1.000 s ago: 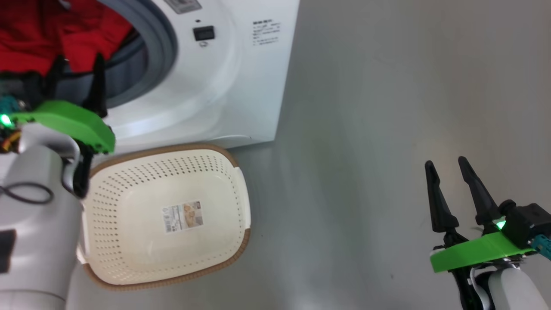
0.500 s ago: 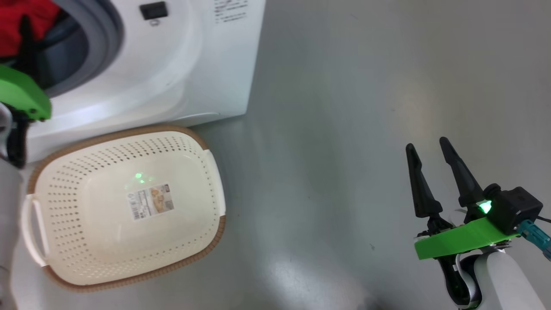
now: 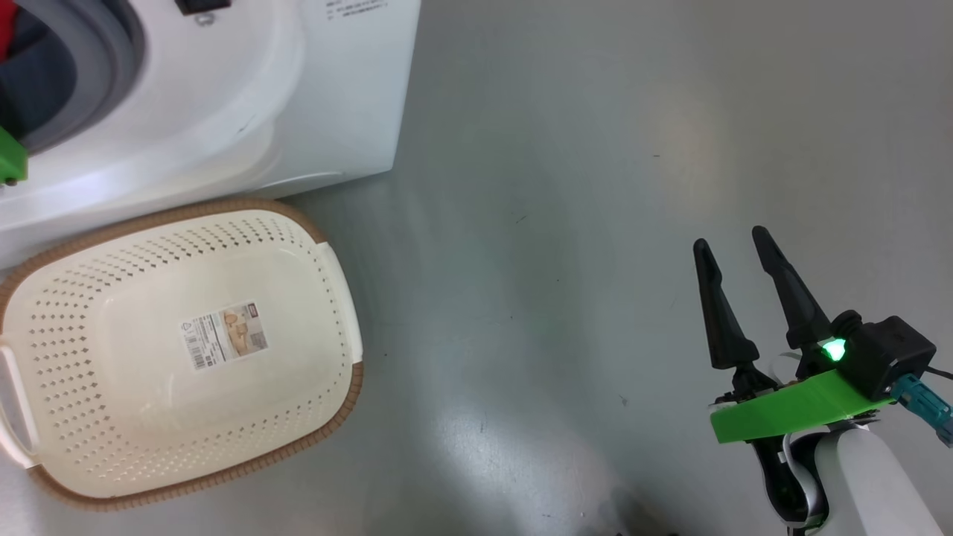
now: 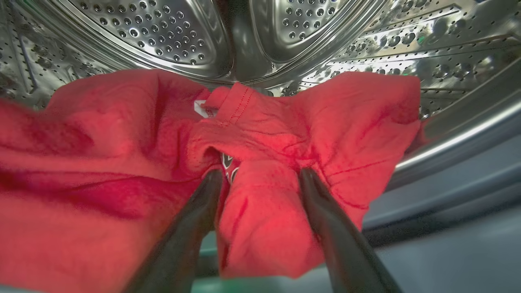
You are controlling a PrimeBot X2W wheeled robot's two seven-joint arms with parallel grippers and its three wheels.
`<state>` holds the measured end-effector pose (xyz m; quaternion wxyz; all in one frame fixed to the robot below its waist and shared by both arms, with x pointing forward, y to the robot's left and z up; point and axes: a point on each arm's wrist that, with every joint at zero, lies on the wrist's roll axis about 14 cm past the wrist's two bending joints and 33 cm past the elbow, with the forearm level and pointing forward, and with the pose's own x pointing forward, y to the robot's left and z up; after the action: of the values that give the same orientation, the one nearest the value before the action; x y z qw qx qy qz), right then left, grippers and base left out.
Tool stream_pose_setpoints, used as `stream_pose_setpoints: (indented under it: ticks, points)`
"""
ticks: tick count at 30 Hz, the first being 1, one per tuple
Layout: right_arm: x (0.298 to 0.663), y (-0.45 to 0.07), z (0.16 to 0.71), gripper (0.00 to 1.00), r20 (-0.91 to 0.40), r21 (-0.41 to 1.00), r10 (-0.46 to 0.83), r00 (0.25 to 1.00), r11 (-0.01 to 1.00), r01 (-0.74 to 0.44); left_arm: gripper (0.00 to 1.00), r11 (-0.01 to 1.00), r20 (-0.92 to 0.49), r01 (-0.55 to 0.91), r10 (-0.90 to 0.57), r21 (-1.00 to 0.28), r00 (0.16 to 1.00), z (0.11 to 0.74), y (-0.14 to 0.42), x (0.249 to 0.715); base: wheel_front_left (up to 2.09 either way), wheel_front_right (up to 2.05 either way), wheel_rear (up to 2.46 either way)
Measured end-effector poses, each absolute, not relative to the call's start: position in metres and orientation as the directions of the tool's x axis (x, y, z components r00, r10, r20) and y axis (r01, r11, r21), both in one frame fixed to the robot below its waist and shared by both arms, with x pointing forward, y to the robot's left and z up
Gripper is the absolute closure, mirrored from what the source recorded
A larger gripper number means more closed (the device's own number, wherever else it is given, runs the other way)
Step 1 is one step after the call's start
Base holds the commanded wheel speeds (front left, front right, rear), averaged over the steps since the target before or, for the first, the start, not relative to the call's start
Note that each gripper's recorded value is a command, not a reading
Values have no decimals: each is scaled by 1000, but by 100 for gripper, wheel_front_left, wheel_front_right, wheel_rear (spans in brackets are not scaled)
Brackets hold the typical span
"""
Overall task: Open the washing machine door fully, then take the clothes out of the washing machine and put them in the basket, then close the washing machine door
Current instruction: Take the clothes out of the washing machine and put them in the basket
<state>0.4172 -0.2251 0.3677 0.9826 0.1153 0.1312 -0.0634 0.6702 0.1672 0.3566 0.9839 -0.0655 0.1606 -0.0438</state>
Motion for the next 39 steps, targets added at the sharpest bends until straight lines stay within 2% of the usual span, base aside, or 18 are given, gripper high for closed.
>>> stream_pose_setpoints:
  ticks: [3,4,5,6,19,27,34,39]
  points:
    - [417,-224,370,0,-266,211,-92,960,966,151,0,987,-311,67,-109,-143,944,357,166,670,0,0,0]
    - [418,-224,371,0,-263,212,-91,960,966,150,51,987,-312,67,-109,-143,944,357,166,670,0,0,0]
    - [418,-224,372,0,-261,213,-90,961,966,149,80,988,-314,67,-109,-143,943,357,166,670,0,0,0]
    - [418,-223,373,0,-259,213,-90,962,966,148,100,988,-318,66,-109,-142,942,357,166,669,0,0,0]
    - [422,-219,385,0,-223,227,-76,972,966,128,100,981,-238,70,-113,-180,965,388,163,666,0,0,0]
    - [425,-216,401,0,-180,235,-62,982,966,105,100,962,-125,31,-66,-270,990,423,172,649,0,0,0]
    - [424,-205,412,0,-150,255,-34,988,964,72,100,943,-16,-3,-3,-333,1000,455,182,608,0,0,0]
    - [426,-199,416,0,-139,265,-16,990,963,53,100,950,51,-12,30,-311,998,476,194,584,0,0,0]
